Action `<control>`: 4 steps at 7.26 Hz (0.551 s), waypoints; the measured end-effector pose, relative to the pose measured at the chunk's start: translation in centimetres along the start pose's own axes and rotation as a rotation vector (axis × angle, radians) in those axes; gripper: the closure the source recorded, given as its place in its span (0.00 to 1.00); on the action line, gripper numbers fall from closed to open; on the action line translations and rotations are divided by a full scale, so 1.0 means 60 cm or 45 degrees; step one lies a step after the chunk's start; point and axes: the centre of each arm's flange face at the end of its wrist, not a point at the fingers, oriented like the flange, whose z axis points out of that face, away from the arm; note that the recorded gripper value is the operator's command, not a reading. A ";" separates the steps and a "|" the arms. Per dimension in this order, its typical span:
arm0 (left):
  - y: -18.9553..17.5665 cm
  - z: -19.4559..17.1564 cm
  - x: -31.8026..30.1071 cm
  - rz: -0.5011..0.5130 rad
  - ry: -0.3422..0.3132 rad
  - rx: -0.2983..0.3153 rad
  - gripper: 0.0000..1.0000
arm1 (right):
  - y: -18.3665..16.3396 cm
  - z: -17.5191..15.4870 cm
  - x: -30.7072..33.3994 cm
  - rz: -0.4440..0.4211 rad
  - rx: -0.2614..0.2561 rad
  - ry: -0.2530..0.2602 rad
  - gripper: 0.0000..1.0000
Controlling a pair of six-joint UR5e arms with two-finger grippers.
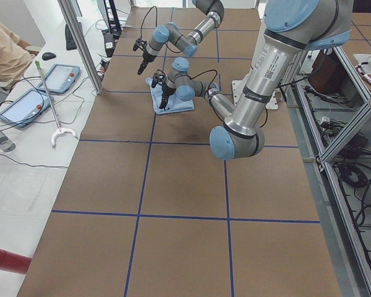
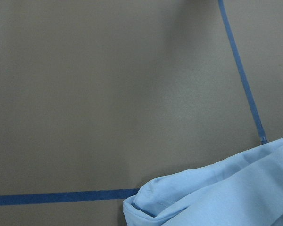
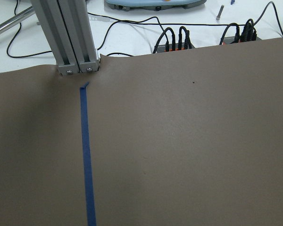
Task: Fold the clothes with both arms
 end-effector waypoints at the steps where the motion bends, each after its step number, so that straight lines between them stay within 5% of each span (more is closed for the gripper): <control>1: 0.012 0.004 0.008 -0.030 0.020 -0.006 0.51 | -0.007 -0.006 0.013 -0.003 -0.014 -0.016 0.00; 2: 0.031 0.006 0.021 -0.082 0.041 -0.020 0.59 | -0.008 -0.007 0.023 -0.005 -0.020 -0.021 0.00; 4: 0.062 0.012 0.037 -0.136 0.057 -0.050 0.59 | -0.005 -0.003 0.034 -0.007 -0.024 -0.020 0.00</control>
